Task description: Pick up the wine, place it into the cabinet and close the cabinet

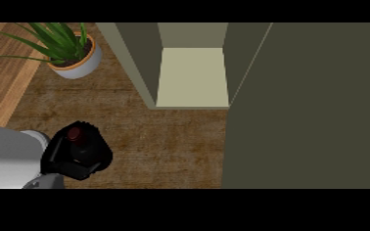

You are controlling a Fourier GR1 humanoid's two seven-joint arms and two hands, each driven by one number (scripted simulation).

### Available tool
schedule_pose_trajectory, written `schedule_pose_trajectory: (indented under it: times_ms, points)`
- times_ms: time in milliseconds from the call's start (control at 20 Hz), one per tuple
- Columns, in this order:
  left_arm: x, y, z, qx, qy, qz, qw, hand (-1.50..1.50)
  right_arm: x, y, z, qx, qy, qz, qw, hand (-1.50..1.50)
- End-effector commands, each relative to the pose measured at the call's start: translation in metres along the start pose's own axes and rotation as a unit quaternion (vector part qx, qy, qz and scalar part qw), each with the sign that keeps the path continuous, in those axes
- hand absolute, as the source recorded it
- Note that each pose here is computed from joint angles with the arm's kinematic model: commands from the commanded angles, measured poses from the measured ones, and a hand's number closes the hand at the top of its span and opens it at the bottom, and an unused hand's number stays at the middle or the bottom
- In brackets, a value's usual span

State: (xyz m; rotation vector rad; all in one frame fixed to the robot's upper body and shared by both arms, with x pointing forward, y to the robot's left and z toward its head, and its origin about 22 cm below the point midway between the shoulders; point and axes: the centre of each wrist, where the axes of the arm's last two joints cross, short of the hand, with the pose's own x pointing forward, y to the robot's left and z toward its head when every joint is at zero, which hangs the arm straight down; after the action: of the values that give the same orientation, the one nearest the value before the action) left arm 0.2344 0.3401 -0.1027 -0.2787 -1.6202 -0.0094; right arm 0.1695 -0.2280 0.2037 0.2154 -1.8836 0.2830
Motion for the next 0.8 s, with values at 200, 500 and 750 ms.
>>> schedule_pose_trajectory:
  times_ms: [200, 500, 750]
  points:
    - [-0.008, -0.045, 0.024, 0.102, -0.094, -0.046, 0.9892, 1.50, 0.021, 0.012, 0.027, 0.009, -0.022, -0.005, 1.000, -1.50]
    - [0.032, -0.045, 0.023, 0.122, -0.165, -0.097, 0.9739, 1.50, 0.030, 0.005, 0.029, 0.028, -0.020, -0.009, 0.999, -1.50]
    - [0.056, -0.067, 0.028, 0.078, -0.166, -0.036, 0.9824, 1.50, 0.012, 0.000, 0.021, 0.022, -0.022, -0.013, 0.999, -1.50]
